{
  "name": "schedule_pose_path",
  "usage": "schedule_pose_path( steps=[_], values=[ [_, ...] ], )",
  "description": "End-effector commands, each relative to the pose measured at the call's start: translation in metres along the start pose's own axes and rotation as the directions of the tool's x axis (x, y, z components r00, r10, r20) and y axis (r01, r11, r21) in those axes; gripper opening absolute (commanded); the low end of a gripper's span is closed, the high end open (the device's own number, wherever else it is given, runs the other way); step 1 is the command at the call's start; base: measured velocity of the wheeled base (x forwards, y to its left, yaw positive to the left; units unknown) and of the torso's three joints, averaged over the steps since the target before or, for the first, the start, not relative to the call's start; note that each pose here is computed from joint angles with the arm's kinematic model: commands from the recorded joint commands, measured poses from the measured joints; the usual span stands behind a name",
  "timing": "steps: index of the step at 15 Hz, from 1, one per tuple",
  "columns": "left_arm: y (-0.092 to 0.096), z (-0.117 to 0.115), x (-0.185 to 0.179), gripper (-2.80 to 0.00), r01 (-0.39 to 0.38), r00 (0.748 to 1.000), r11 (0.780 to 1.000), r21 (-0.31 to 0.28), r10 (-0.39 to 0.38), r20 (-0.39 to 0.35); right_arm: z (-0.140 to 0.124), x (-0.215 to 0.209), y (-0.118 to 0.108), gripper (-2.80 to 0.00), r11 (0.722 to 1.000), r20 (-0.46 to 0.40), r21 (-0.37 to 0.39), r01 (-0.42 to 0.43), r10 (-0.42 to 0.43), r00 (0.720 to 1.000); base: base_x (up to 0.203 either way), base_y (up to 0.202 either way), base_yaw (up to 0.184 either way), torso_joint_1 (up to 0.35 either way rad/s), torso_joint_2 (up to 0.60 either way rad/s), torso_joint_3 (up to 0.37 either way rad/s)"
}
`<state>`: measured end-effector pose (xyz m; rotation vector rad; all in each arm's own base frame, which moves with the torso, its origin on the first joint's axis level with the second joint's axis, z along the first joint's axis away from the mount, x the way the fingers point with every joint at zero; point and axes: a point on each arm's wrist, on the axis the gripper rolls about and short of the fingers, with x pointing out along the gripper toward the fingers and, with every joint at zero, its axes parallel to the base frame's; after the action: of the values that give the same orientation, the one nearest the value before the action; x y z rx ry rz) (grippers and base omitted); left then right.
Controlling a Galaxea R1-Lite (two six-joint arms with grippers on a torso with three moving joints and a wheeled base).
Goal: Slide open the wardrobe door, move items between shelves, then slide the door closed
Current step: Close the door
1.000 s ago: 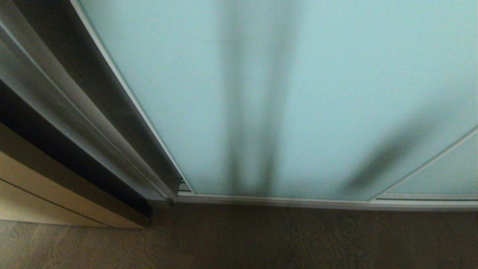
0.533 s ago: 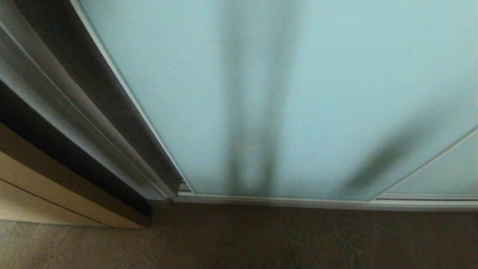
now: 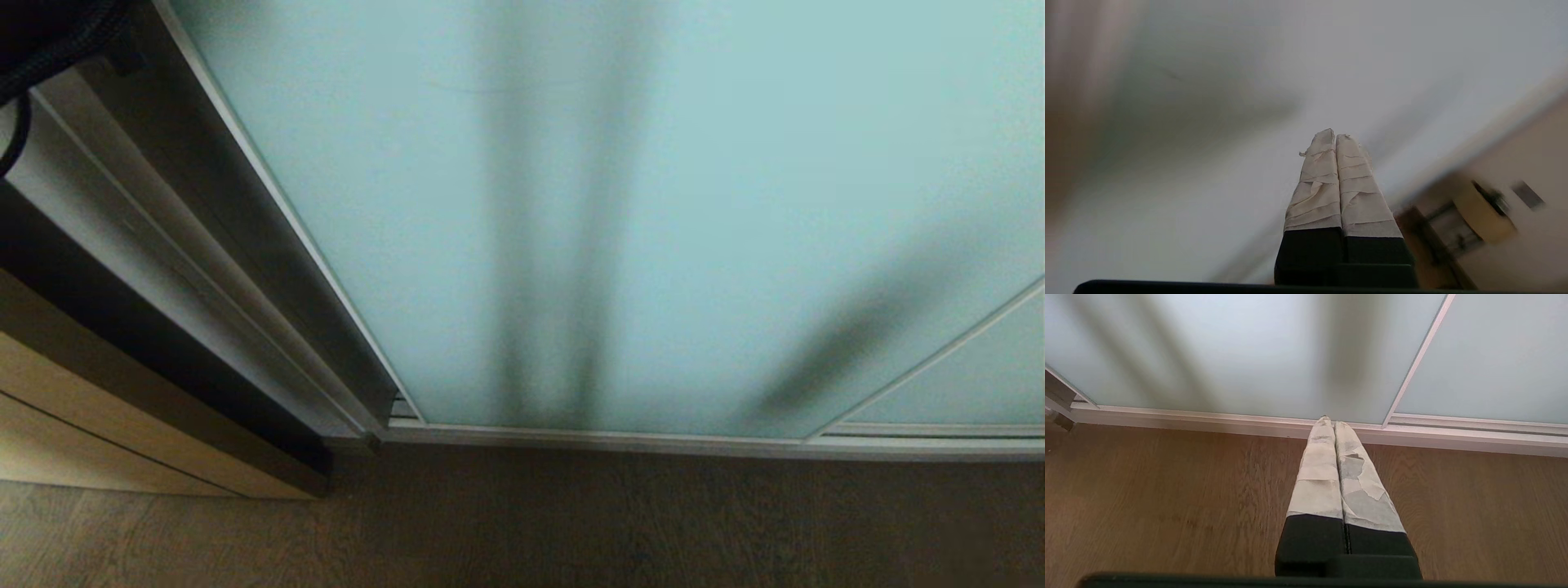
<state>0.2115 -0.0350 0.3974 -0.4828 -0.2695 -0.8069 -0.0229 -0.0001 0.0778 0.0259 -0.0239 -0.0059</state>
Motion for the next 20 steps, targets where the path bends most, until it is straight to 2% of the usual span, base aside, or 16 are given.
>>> schedule_pose_path(
  steps=[1,3,5,8,14,20],
  values=[
    [0.012,0.003,0.014,-2.8,-0.046,0.998,0.999,0.004,0.046,0.046,0.0,0.0,0.0,-2.8,1.0,0.001,0.0,0.0,0.0,1.0,0.0,0.0,0.0,0.0,0.0,0.0],
    [0.01,0.011,0.017,-2.8,-0.083,0.992,0.996,0.033,0.079,0.099,0.0,0.0,0.0,-2.8,1.0,0.001,0.0,0.0,0.0,1.0,0.0,0.0,0.0,0.0,0.0,0.0],
    [0.008,0.012,0.015,-2.8,-0.097,0.99,0.992,0.082,0.088,0.11,0.0,0.0,0.0,-2.8,1.0,0.002,0.0,0.0,0.0,1.0,0.0,0.0,0.0,0.0,0.0,0.0],
    [0.01,0.011,0.015,-2.8,-0.173,0.976,0.979,0.11,0.155,0.153,0.0,0.0,0.0,-2.8,1.0,0.001,0.0,0.0,0.0,1.0,0.0,0.0,0.0,0.0,0.0,0.0],
    [-0.004,0.016,-0.001,-2.8,-0.207,0.965,0.968,0.14,0.178,0.193,0.0,0.0,0.0,-2.8,1.0,0.002,0.0,0.0,0.0,1.0,0.0,0.0,0.0,0.0,0.0,0.0],
    [-0.003,0.013,-0.018,-2.8,-0.278,0.947,0.949,0.15,0.245,0.209,0.0,0.0,0.0,-2.8,1.0,0.001,0.0,0.0,0.0,1.0,0.0,0.0,0.0,0.0,0.0,0.0]
  ],
)
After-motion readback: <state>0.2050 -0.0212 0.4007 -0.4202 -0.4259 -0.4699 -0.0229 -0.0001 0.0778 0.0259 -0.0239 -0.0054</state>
